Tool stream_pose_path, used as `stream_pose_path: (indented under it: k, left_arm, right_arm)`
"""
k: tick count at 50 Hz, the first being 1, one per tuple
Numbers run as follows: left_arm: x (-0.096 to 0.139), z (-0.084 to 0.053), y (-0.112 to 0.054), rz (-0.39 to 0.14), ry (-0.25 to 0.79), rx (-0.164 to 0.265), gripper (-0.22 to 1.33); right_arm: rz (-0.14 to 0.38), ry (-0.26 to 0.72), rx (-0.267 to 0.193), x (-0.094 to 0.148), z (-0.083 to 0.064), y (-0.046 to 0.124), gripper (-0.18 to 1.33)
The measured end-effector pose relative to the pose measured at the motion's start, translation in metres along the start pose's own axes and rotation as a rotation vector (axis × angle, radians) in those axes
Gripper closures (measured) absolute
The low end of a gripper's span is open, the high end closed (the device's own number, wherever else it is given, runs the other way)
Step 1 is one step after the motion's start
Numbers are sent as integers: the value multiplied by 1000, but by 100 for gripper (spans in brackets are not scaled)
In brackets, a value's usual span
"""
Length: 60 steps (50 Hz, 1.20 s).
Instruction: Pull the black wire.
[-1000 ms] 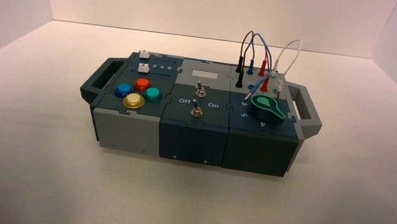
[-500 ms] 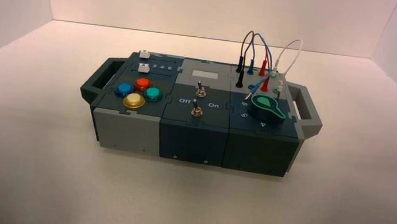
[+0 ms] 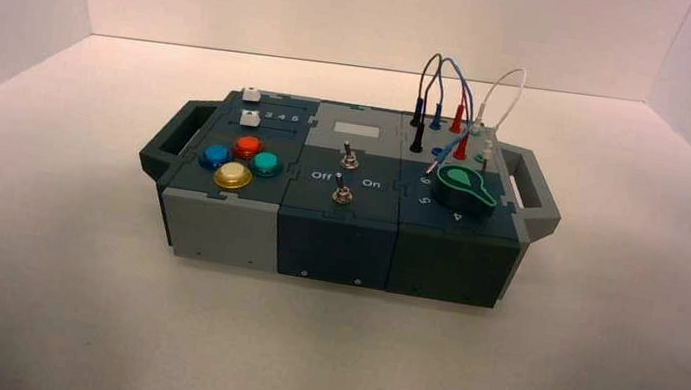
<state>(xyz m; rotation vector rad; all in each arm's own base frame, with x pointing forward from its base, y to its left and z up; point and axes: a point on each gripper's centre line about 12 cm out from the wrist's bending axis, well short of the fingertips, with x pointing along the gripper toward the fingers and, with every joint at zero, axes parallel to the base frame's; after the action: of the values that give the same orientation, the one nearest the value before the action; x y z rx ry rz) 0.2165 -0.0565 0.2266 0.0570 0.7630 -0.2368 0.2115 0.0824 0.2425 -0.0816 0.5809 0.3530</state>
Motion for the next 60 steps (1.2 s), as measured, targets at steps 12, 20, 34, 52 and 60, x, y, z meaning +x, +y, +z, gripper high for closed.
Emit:
stream_pose_path:
  k: [12, 20, 34, 52, 60]
  left_arm:
    - [23, -17, -19, -62, 129, 36, 127]
    - [39, -29, -30, -87, 217, 59, 127]
    - [44, -32, -32, -91, 235, 64, 127]
    - [40, -43, -84, -235, 254, 213, 127]
    - [37, -46, -96, -271, 243, 252, 127]
  right_arm:
    - [84, 134, 11, 19, -11, 23, 129]
    - [116, 167, 40, 27, -11, 32, 129]
    - [159, 281, 41, 46, -30, 49, 128]
    - [203, 451, -26, 81, -70, 79, 120]
    - [195, 487, -30, 95, -77, 82, 113]
